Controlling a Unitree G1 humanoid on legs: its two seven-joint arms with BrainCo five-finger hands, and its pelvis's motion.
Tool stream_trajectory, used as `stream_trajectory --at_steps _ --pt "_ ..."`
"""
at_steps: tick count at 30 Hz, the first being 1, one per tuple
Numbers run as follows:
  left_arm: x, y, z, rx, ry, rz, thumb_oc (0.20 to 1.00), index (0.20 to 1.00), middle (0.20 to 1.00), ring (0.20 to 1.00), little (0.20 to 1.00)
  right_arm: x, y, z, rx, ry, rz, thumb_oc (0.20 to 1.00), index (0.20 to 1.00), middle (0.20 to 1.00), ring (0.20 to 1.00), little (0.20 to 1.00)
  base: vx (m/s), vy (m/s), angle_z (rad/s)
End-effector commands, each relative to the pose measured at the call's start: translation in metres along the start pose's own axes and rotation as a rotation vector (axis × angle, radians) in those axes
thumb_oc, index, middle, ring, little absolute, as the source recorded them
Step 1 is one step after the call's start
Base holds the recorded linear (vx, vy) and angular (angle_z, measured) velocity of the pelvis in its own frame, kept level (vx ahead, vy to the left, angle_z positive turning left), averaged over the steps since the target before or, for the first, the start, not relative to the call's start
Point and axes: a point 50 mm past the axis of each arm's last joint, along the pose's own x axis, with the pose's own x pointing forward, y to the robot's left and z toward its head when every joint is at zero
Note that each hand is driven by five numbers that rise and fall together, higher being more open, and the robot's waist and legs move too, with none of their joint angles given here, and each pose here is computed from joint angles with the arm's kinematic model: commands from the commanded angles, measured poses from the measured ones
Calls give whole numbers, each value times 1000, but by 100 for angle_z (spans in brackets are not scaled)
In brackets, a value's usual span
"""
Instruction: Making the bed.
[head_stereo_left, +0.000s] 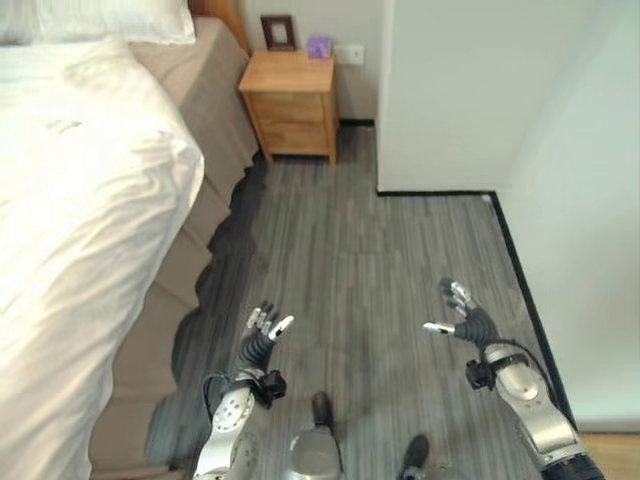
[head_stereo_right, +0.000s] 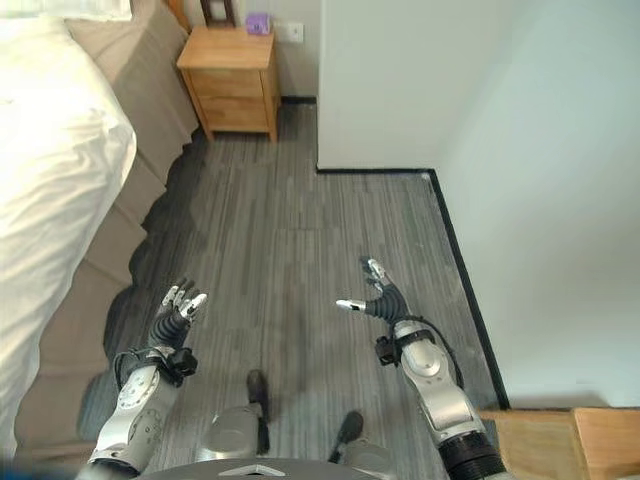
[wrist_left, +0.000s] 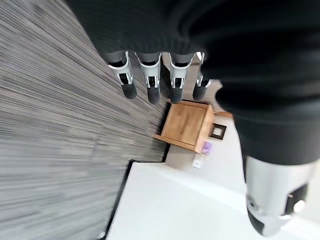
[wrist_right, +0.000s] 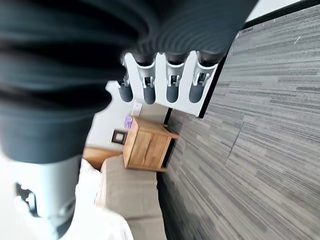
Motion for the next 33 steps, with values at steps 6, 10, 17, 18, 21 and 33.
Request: stream_trajectory --at_steps 6,10,17,18,21,33 --pt "8 -16 25 87 -107 -124 1000 1000 1000 1000 1000 4 -4 22 69 -125 -35 1000 1000 1000 1000 1000 112 81 26" --pt "7 -16 20 112 -81 -133 1000 1000 1000 1000 1000 3 1 21 72 -123 -20 1000 1000 1000 1000 1000 30 155 16" --pt "11 -15 22 112 -97 -119 1000 1000 1000 1000 1000 5 2 27 108 -155 -11 1000 1000 1000 1000 1000 -15 -26 34" --pt "9 -14 18 112 -83 -117 1000 1000 1000 1000 1000 5 3 27 97 -153 -3 1000 1000 1000 1000 1000 -19 -37 47" --pt "7 -15 18 93 -86 -120 1000 1000 1000 1000 1000 3 1 25 100 -145 -7 1000 1000 1000 1000 1000 -18 -63 19" --pt "10 2 -5 289 43 -15 1000 1000 1000 1000 1000 -3 -13 -35 -2 171 -92 1000 1000 1000 1000 1000 -19 -71 9"
